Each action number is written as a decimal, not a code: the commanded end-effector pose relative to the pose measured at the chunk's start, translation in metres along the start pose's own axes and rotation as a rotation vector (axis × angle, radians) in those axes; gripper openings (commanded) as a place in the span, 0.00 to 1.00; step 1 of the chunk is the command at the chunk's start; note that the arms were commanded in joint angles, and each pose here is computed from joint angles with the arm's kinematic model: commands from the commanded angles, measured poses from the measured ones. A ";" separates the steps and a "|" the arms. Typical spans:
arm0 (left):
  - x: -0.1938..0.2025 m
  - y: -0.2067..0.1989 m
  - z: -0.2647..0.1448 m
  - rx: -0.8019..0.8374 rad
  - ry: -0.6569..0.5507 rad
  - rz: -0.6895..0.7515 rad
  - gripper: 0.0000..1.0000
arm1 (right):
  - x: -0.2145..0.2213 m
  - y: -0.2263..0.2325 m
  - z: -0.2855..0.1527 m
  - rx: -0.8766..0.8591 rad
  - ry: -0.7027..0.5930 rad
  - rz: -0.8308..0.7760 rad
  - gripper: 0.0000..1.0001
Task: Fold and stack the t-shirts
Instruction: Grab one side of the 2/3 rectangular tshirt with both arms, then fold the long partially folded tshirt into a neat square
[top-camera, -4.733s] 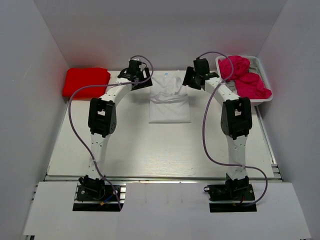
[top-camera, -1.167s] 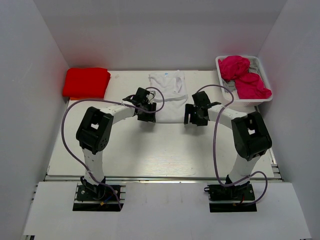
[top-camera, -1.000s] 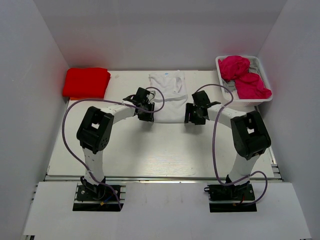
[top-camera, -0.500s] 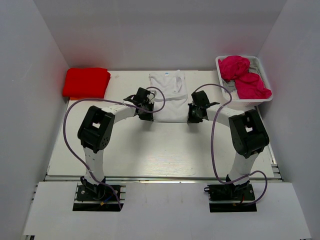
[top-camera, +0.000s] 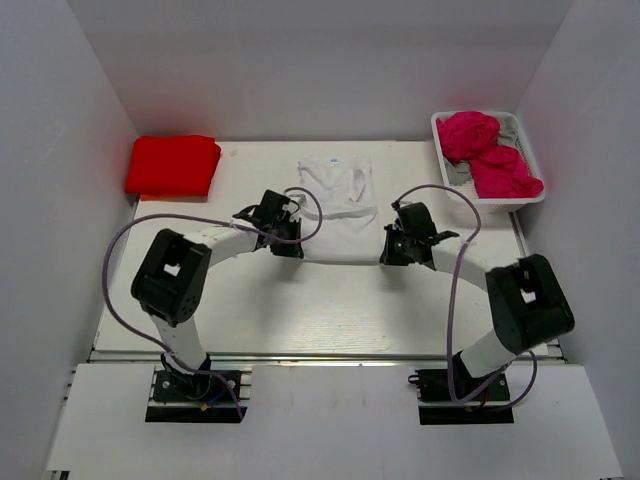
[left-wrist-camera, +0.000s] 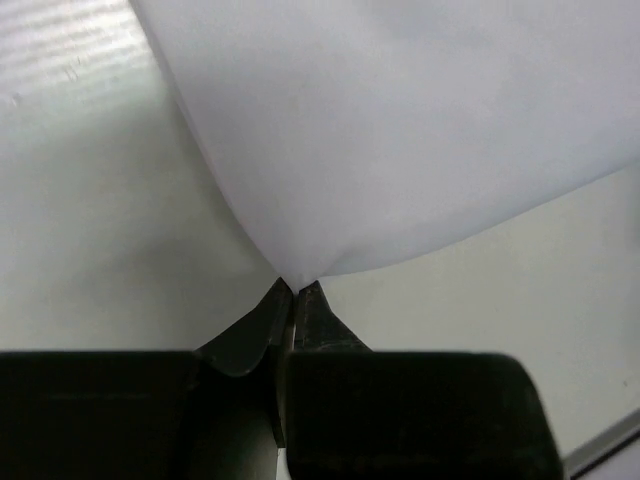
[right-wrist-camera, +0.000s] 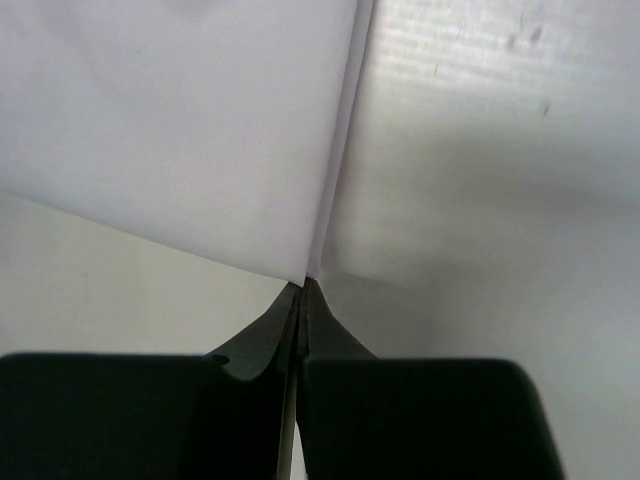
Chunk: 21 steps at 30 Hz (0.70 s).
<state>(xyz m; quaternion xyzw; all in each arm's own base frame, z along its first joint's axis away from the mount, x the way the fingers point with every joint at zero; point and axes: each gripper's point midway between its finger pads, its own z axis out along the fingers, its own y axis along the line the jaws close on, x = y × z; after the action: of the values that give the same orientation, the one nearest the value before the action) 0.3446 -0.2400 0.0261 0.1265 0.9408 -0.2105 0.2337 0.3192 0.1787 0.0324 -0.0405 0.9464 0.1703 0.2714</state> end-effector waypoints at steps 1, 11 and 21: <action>-0.010 -0.038 -0.050 0.110 -0.083 0.030 0.00 | 0.007 0.010 -0.029 -0.055 -0.048 -0.021 0.00; -0.034 -0.074 -0.122 0.182 -0.249 0.055 0.00 | -0.011 0.039 -0.091 -0.151 -0.196 -0.062 0.00; -0.098 -0.048 -0.137 -0.040 -0.367 -0.089 0.00 | -0.121 0.055 -0.120 -0.076 -0.453 -0.069 0.00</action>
<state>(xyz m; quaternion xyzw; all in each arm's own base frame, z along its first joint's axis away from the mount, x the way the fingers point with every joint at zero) 0.3383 -0.2426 0.1858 0.0785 0.8894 -0.2521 0.3733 0.3196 0.1867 0.1656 -0.0574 0.8799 0.2130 0.4208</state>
